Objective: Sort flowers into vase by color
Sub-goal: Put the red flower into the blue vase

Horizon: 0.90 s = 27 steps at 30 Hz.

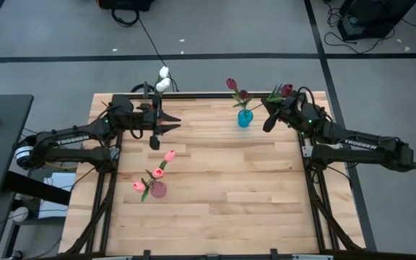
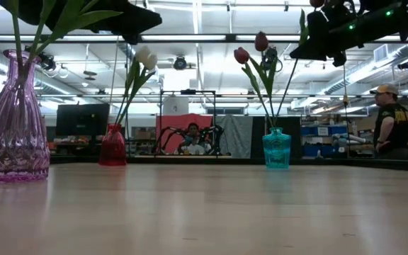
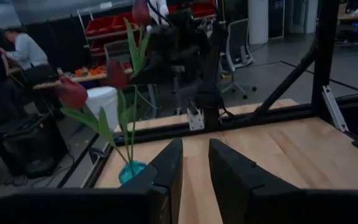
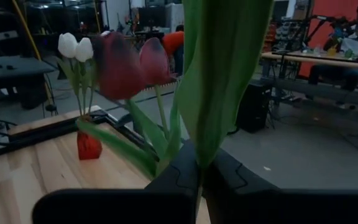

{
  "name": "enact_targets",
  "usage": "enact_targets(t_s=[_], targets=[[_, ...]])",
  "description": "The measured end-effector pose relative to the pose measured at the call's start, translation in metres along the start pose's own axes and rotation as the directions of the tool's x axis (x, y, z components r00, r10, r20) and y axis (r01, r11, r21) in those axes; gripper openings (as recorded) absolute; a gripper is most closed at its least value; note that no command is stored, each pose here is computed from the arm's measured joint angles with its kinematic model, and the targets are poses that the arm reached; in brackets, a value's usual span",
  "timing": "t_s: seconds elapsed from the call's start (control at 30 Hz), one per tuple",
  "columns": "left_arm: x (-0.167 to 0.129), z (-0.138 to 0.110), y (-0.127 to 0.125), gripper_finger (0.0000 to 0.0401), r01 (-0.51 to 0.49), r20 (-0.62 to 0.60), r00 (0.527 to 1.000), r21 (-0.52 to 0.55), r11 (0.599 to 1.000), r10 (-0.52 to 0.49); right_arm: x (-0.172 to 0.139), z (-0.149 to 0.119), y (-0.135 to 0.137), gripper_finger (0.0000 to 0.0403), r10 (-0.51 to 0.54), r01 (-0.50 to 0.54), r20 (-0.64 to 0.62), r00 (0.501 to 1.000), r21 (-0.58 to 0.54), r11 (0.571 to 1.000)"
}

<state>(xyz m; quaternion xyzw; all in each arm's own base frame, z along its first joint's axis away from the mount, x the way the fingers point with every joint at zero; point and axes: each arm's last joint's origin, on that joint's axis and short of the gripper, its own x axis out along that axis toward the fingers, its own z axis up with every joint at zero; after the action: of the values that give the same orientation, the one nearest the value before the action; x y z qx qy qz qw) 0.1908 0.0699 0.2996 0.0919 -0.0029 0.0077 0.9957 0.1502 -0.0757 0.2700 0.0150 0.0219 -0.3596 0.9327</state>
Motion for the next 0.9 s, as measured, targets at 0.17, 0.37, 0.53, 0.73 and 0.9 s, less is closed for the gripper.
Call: enact_targets(t_s=[0.17,0.37,0.53,0.73,0.9], targets=[[-0.002,-0.003,-0.001,0.0082,0.001,-0.006,1.0,-0.011,1.0,-0.002,0.001,-0.004,-0.003,0.002,0.012,-0.012,-0.038,0.999,0.009,1.0],[-0.002,-0.003,-0.001,0.0082,0.001,-0.004,1.0,-0.03,1.0,-0.001,0.006,-0.009,-0.005,0.002,-0.01,0.009,-0.076,0.997,-0.006,1.0],[-0.002,-0.003,-0.002,0.0081,0.003,-0.004,1.0,-0.037,0.999,-0.003,0.02,-0.02,-0.003,0.002,-0.022,0.02,-0.14,0.99,-0.017,1.0],[-0.002,-0.004,-0.002,0.0081,0.004,-0.012,1.0,-0.041,0.999,-0.005,0.044,-0.036,0.004,0.0034,0.014,-0.018,-0.185,0.983,-0.021,1.0],[-0.002,-0.006,-0.002,0.008,0.008,-0.033,0.999,-0.051,0.999,-0.009,0.054,-0.052,0.008,0.0055,0.05,-0.058,-0.271,0.961,-0.025,0.998]])
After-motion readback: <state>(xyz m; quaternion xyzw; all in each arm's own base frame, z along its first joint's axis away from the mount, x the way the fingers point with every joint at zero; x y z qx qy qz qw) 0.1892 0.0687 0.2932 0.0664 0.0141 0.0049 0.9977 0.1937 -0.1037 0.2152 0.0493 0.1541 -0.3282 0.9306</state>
